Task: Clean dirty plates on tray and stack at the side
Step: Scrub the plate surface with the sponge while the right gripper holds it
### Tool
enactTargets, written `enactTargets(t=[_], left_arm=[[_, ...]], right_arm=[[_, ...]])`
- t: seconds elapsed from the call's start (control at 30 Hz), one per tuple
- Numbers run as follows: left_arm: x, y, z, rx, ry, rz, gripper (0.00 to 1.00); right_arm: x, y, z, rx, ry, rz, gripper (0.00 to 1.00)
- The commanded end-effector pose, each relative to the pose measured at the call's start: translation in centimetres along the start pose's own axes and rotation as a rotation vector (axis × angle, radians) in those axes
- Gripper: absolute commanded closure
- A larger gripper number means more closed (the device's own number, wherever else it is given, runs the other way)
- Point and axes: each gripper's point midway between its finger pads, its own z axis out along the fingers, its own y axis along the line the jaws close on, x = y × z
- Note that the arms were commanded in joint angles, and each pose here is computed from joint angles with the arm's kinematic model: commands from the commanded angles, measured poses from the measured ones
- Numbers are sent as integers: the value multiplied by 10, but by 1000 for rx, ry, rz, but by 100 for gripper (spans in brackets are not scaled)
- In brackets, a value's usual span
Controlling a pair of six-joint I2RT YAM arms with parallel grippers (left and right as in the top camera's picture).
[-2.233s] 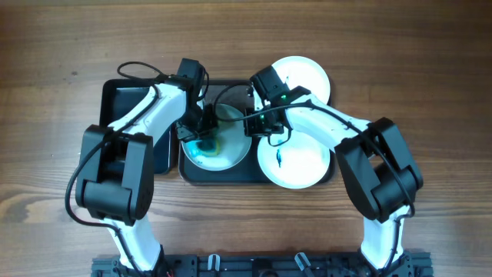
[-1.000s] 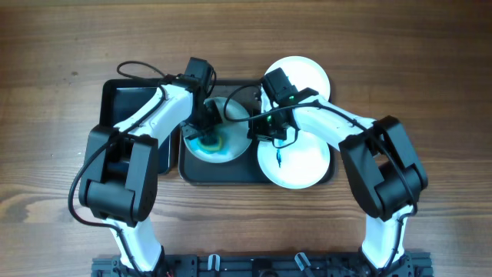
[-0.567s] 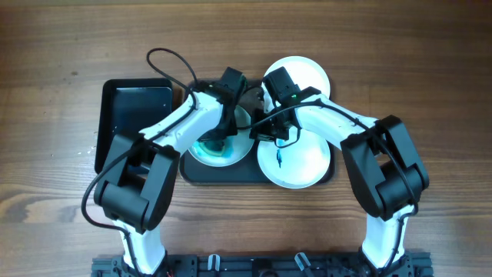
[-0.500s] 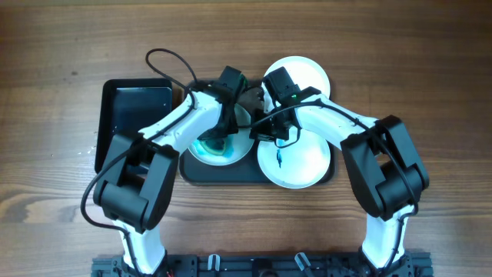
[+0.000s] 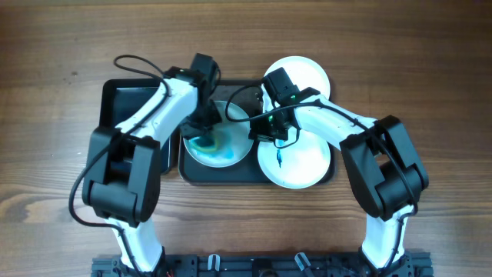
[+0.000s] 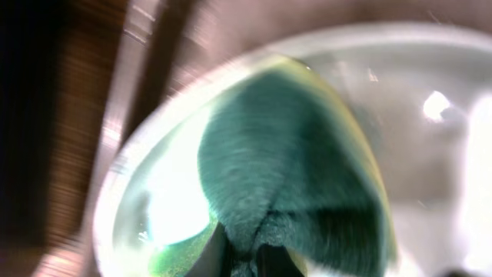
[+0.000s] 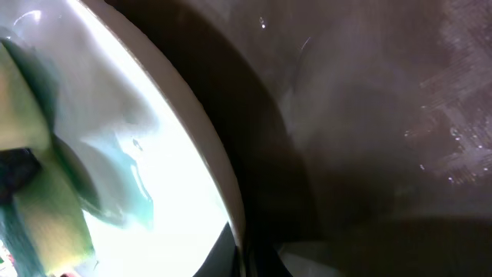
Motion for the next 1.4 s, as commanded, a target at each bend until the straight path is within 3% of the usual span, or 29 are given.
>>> enactTargets(t=[0.0,0.17,0.3,0.4,0.5,0.57,0.83,1.0,1.1,1.23,1.37], left_arm=[[31,-34,0,59,62,53,96],[5,-38,5,46,-82,28,96],[-25,1,0,-153,-242,11,96],[-6,3,7,-164,-154,28,96],[39,-20,23,-6,90,25,96],[50,-29,26,56,148,22,96],[4,-40,25,148,18,-53,96],[-20,30,25,-123,-83,-119,96],[-8,43,24,-176,-30,-119,96],[38,-14,23,65,179,-12,96],[47,-55,22,181,155,64,96]], right_arm=[[13,-25,16,70,43,32,96],[13,-25,16,70,43,33,96],[13,-25,16,69,43,35,96],[13,-24,16,66,43,33,96],[17,-18,16,27,69,-3,96],[20,-14,16,3,82,-18,96],[17,-14,16,6,70,-23,96],[15,-15,16,14,62,-21,96],[14,-15,16,11,57,-9,96],[13,-13,17,6,51,-3,96],[13,-13,17,7,52,-3,96]])
